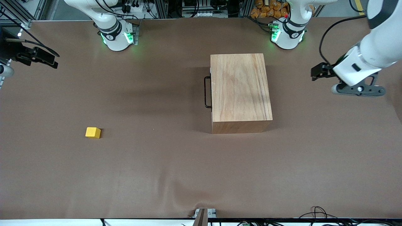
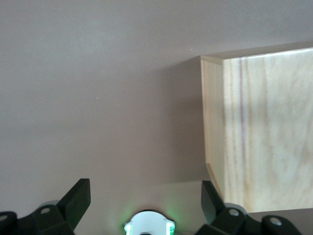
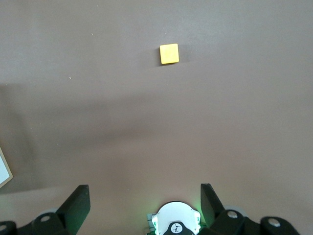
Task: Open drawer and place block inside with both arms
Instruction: 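Reach the left gripper over the wooden box toward the black drawer handle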
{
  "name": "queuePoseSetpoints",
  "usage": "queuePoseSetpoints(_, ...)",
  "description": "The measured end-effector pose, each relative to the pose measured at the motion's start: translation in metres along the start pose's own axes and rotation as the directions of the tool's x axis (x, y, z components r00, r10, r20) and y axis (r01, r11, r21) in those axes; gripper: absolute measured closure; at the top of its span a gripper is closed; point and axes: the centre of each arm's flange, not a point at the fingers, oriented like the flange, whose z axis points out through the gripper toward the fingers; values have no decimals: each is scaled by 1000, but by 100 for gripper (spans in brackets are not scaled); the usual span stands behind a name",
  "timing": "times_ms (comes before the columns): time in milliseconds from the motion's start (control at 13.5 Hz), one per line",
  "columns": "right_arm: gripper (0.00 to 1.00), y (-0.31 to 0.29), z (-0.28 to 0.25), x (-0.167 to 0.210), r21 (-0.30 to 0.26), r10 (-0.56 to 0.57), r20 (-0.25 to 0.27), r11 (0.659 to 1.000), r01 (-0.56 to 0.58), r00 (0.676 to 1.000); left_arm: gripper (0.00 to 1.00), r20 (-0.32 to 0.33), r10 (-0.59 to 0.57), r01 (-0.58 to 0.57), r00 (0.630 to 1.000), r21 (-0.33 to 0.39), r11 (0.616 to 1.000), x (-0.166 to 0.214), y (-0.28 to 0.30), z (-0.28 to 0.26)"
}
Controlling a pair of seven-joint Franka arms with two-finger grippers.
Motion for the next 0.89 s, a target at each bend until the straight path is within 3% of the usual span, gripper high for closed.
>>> queuePoseSetpoints(223,0,0,7,3,-2,0,12,1000,0,1000,0,23,-73,73,997,-14,997,8,43,17)
queuePoseSetpoints(891,0,-8,13,8,-4,-12,9,1000,12,1000,0,11,-222,222,975,-24,975,11,183,64)
